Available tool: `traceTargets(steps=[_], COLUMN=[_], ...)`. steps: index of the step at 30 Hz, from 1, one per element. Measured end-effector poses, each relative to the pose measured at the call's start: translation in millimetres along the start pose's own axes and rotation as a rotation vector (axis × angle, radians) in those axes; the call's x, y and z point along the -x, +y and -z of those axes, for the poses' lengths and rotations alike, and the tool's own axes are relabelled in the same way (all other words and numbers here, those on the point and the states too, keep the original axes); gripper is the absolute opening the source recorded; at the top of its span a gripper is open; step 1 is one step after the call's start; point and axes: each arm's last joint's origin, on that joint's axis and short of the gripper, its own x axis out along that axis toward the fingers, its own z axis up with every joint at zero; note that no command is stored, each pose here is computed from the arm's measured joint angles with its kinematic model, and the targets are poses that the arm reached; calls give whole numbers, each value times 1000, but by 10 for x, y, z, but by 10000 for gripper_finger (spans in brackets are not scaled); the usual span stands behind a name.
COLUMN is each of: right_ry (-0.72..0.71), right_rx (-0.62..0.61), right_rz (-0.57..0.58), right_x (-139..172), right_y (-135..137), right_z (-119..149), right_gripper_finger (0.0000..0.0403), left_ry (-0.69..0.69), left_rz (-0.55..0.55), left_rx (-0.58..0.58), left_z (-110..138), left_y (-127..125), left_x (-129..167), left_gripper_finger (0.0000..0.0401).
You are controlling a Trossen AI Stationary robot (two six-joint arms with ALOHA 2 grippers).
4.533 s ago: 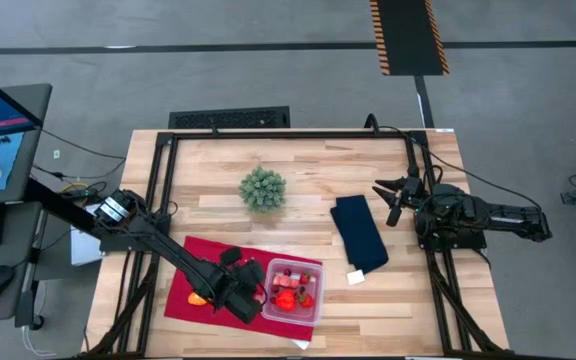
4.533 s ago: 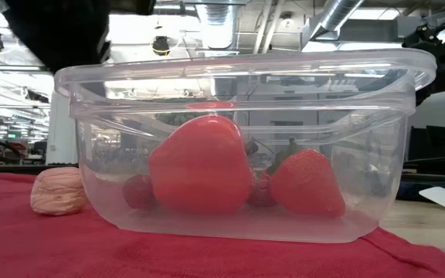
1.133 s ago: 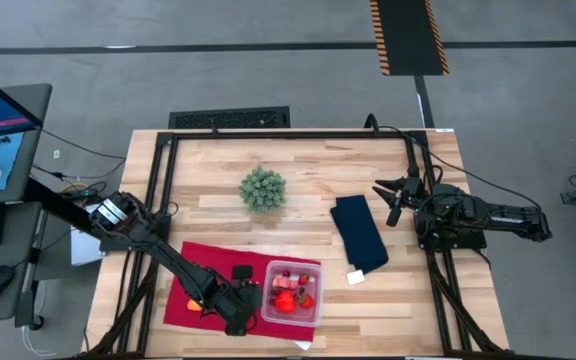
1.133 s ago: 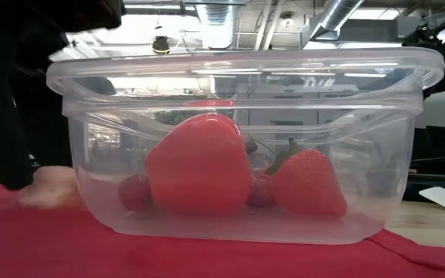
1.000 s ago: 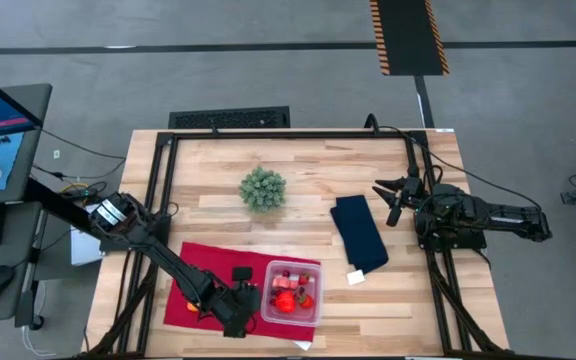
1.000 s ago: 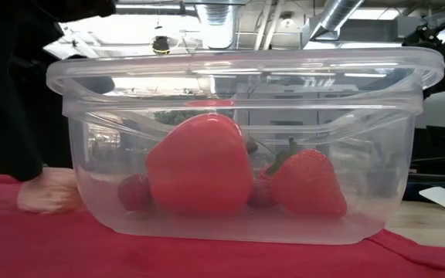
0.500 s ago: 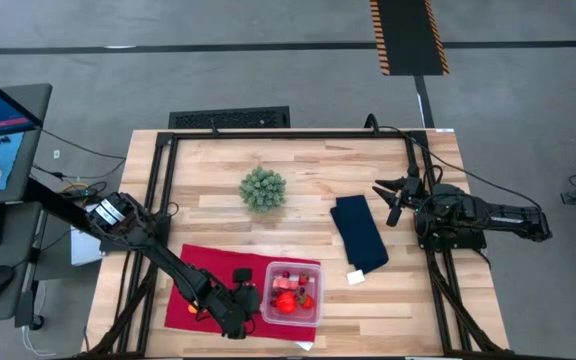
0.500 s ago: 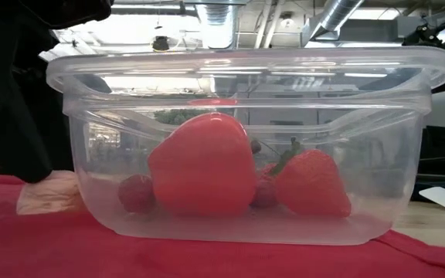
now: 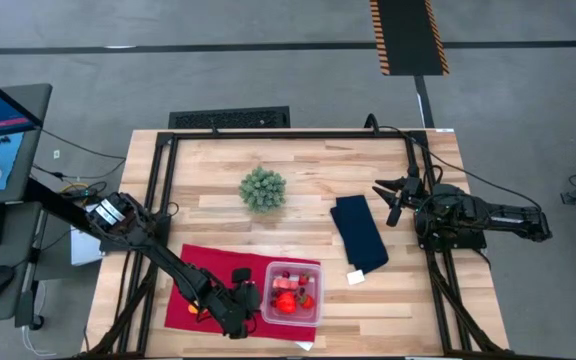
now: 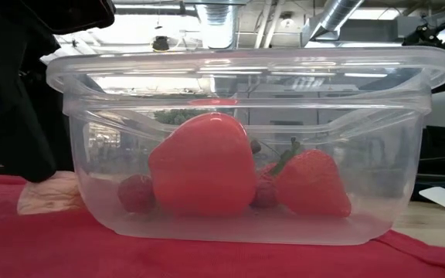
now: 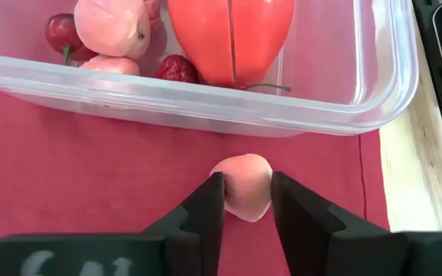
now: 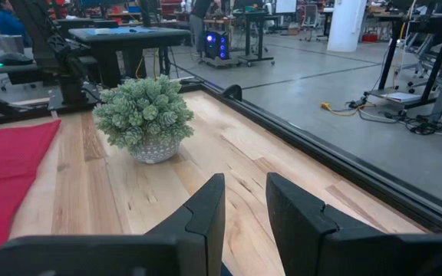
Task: Pick and placing Produce into tupperware
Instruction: Put the apricot into the transparent bin
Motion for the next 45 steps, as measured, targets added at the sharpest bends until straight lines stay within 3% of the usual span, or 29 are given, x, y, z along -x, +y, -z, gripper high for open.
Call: traceTargets(steps=[10, 26, 38, 45], right_ry=[0, 0, 0, 0], right_rx=[0, 0, 0, 0], right_rz=[0, 0, 0, 0], right_x=[0, 0, 0, 0], right_y=[0, 0, 0, 0], right_z=[0, 0, 0, 0], right_gripper_finger=[120, 120, 120, 120], left_ry=[-14, -17, -12, 14], left_rz=[-17, -23, -119, -160], left_rx=[-32, -23, -100, -113], left_z=[25, 36, 76, -39], left_y=[-25, -34, -192, -243], left_x=[10, 13, 140, 233], left_gripper_finger=[6, 0, 1, 1])
